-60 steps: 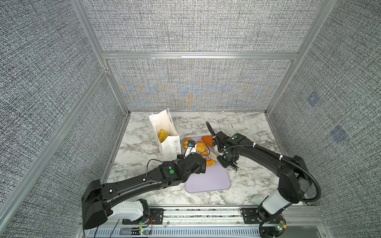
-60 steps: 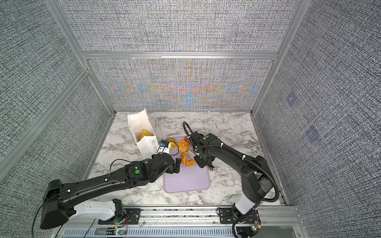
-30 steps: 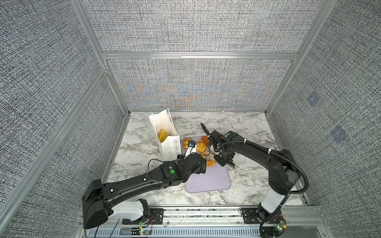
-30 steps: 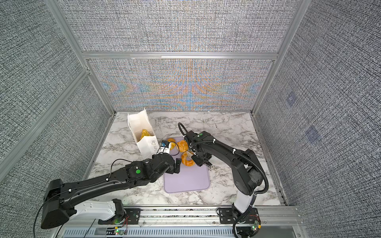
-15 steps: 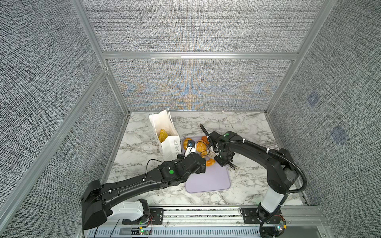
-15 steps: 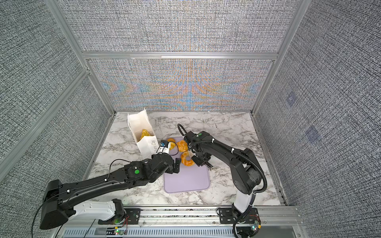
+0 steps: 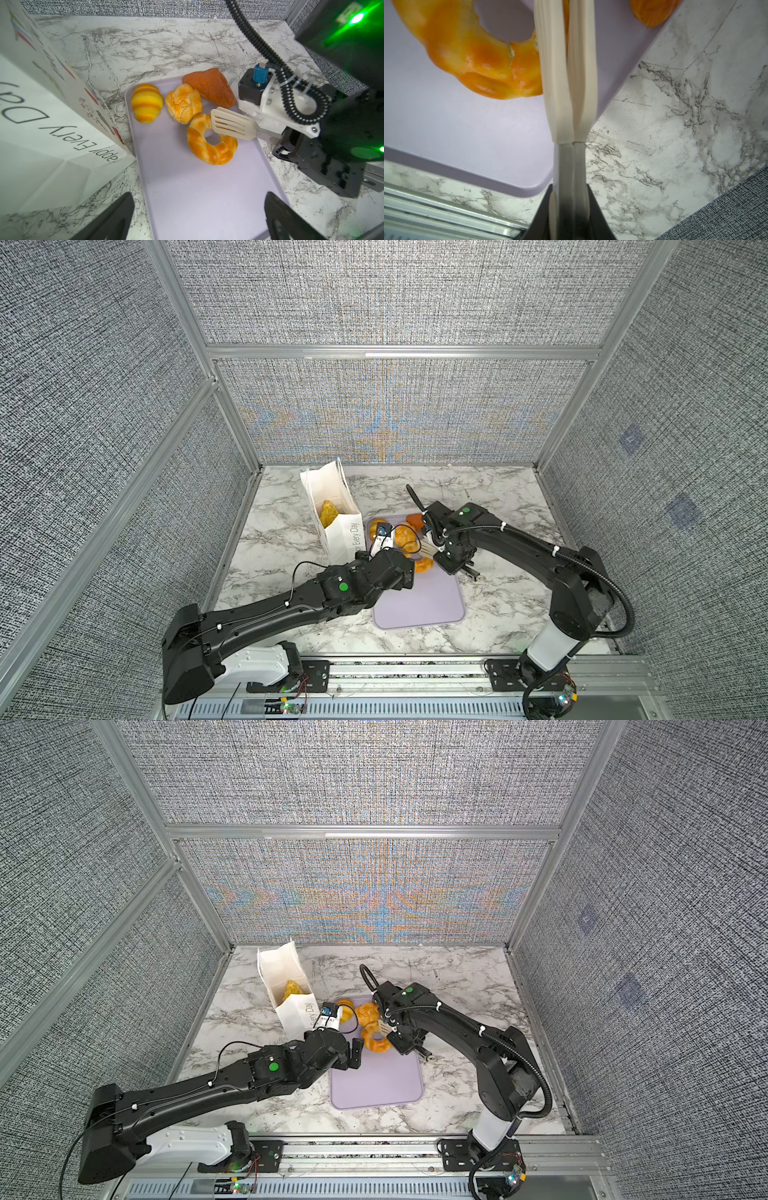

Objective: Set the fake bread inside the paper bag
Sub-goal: 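Close the tongs on the braided ring bread with the right gripper, then lift the braided ring toward the bag while left raises the bag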

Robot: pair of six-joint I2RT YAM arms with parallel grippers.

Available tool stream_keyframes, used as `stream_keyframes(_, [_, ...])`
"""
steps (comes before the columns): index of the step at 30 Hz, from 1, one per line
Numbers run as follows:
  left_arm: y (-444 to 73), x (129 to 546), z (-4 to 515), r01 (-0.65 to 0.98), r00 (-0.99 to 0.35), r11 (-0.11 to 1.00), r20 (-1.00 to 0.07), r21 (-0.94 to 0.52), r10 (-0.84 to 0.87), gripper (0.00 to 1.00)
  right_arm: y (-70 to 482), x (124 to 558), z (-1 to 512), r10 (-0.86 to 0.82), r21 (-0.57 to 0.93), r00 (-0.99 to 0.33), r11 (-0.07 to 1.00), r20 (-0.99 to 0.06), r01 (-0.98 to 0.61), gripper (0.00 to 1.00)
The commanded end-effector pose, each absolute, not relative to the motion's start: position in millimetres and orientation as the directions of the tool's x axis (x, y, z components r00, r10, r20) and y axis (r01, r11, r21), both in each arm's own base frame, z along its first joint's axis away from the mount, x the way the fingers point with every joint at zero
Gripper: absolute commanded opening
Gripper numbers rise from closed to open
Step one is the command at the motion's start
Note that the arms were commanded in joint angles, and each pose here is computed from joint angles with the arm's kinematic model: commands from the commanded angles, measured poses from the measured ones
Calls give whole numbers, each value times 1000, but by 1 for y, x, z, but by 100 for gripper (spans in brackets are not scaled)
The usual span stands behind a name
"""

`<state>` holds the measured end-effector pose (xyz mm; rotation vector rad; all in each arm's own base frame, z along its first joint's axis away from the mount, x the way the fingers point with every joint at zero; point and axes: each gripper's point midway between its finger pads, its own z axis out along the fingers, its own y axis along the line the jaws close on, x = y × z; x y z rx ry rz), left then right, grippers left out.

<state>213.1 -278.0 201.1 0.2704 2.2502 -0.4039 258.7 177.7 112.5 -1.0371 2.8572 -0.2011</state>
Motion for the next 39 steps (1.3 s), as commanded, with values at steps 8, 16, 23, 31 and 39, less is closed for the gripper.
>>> stream_keyframes(8, [-272, 216, 225, 318, -616, 928, -786, -194, 47, 99, 179, 255, 135, -618, -132, -779, 786, -111, -604, 21])
stream_keyframes(16, [-274, 217, 249, 332, -590, 922, -807, -201, 36, 99, 183, 255, 160, -591, -107, -784, 806, -189, -582, 21])
stream_keyframes(23, [-284, 217, 267, 363, -567, 911, -822, -196, 49, 99, 187, 259, 184, -572, -96, -780, 817, -254, -569, 21])
stream_keyframes(31, [-290, 217, 284, 394, -533, 904, -842, -163, 80, 99, 191, 264, 215, -555, -89, -768, 825, -320, -558, 22])
stream_keyframes(39, [-283, 220, 307, 381, -497, 911, -866, -161, 54, 99, 196, 269, 239, -542, -81, -752, 827, -374, -556, 22])
